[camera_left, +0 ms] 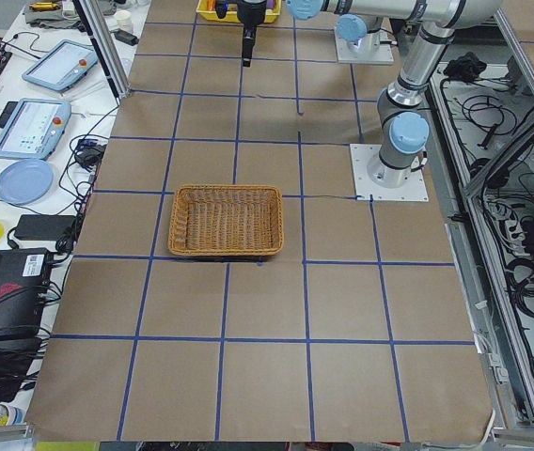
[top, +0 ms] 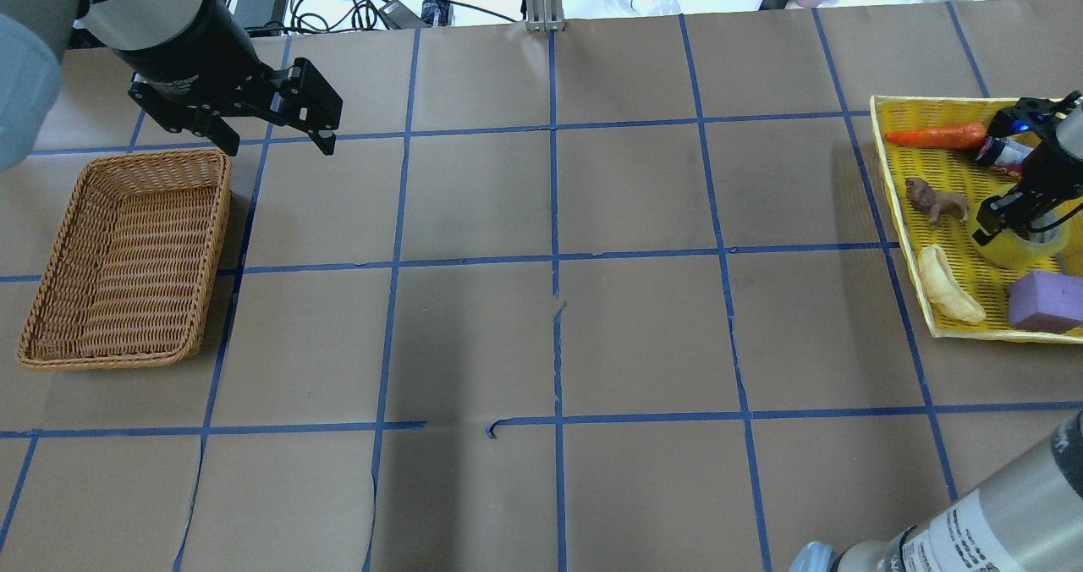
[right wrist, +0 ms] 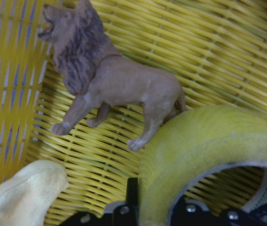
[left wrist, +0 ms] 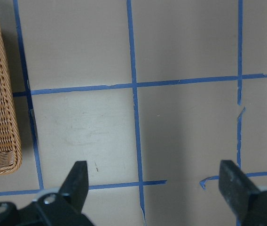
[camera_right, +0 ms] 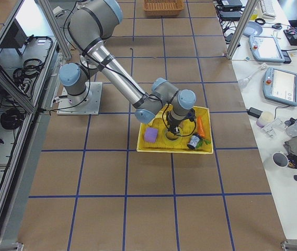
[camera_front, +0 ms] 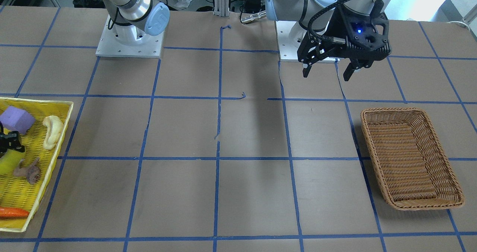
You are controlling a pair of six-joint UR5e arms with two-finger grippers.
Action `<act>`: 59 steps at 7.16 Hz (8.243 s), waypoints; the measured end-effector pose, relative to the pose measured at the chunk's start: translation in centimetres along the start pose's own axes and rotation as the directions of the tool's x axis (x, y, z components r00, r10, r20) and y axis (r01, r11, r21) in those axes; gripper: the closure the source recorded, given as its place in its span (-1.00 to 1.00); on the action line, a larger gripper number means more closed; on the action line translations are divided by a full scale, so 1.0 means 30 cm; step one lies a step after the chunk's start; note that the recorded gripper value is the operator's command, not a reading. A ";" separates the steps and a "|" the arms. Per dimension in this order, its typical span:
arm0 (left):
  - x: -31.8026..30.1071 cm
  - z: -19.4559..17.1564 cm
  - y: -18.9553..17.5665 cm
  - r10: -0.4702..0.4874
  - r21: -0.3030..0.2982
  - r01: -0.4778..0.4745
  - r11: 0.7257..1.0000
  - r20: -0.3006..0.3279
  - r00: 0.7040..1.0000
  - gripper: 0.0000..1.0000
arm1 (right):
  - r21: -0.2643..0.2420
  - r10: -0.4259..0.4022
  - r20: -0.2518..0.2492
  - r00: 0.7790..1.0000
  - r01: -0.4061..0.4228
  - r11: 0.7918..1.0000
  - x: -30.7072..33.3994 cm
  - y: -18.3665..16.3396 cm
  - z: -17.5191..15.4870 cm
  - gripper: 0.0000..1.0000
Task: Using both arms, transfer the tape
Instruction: 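Close the right gripper on the yellow tape roll and lift it, then carry the tape roll with the right gripper to the table center and lower it, then release the tape roll and raise the right gripper back toward the tray, then lower the left gripper onto the tape roll and grasp its rim, then lift the tape roll with the left gripper and carry it over the wicker basket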
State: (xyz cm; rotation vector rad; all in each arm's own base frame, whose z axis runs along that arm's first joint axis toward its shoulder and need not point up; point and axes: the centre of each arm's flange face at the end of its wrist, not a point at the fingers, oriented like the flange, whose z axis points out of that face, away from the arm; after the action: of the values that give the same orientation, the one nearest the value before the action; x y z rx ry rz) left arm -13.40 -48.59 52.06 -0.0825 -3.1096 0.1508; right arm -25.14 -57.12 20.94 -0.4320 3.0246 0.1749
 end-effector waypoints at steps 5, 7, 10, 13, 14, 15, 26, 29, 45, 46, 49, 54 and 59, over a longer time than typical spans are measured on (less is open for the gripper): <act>-0.003 0.001 0.001 -0.001 0.000 0.001 1.000 0.000 1.000 -1.00 | 0.073 0.038 -0.114 0.993 -0.030 0.997 -0.440 -0.237 -0.339 1.00; -0.004 0.001 0.001 -0.001 0.000 0.001 1.000 0.000 1.000 -1.00 | 0.101 0.185 -0.107 0.977 -0.174 0.979 -0.840 -0.387 -0.331 1.00; -0.005 -0.001 0.000 -0.001 0.001 0.001 1.000 0.000 1.000 -1.00 | 0.157 0.396 0.039 0.917 -0.397 0.904 -1.312 -0.582 -0.220 1.00; -0.005 0.000 0.000 -0.002 0.001 0.002 1.000 0.000 1.000 -1.00 | 0.145 0.450 0.139 0.882 -0.468 0.872 -1.672 -0.768 -0.105 1.00; -0.006 0.000 0.000 -0.002 0.000 0.002 1.000 0.000 1.000 -1.00 | 0.119 0.467 0.136 0.874 -0.482 0.868 -1.791 -0.766 -0.063 1.00; -0.007 0.001 0.000 -0.003 0.000 0.003 1.000 0.000 1.000 -1.00 | 0.074 0.482 0.109 0.869 -0.491 0.868 -1.895 -0.729 -0.016 1.00; -0.007 0.009 0.002 -0.004 -0.005 0.004 1.000 -0.001 1.000 -1.00 | 0.054 0.406 -0.043 0.913 -0.403 0.913 -2.197 -0.169 0.204 -1.00; -0.012 0.006 0.001 0.000 -0.004 0.000 1.000 0.003 1.000 -1.00 | 0.070 0.397 -0.027 0.917 -0.395 0.916 -2.020 -0.219 -0.210 -1.00; 0.622 1.007 0.319 -0.045 -0.134 0.049 0.990 0.034 0.998 -0.89 | 0.223 0.361 -0.080 0.929 -0.336 0.915 -1.457 -0.076 -0.991 -1.00; 0.625 1.023 0.315 -0.058 -0.136 0.063 0.989 0.037 0.998 -0.89 | 0.225 0.359 -0.080 0.930 -0.334 0.915 -1.460 -0.075 -0.994 -1.00; 0.637 1.088 0.303 -0.069 -0.141 0.074 0.987 0.038 0.997 0.37 | 0.229 0.352 -0.074 0.933 -0.328 0.917 -1.471 -0.076 -0.998 -1.00; 0.654 1.034 0.290 -0.046 -0.070 0.047 0.996 0.012 0.999 1.00 | 0.231 0.351 -0.073 0.934 -0.327 0.917 -1.474 -0.075 -1.001 -1.00; -0.064 0.772 -0.016 -0.038 -0.057 0.043 0.997 0.083 0.996 1.00 | 0.228 0.351 -0.073 0.934 -0.327 0.917 -1.474 -0.075 -0.999 -1.00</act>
State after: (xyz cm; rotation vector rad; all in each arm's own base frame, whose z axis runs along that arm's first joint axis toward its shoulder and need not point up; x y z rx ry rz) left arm -12.19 -51.41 29.02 -0.0141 -3.1956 0.0628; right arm 15.90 -50.87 54.64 0.1089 3.1573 -0.1599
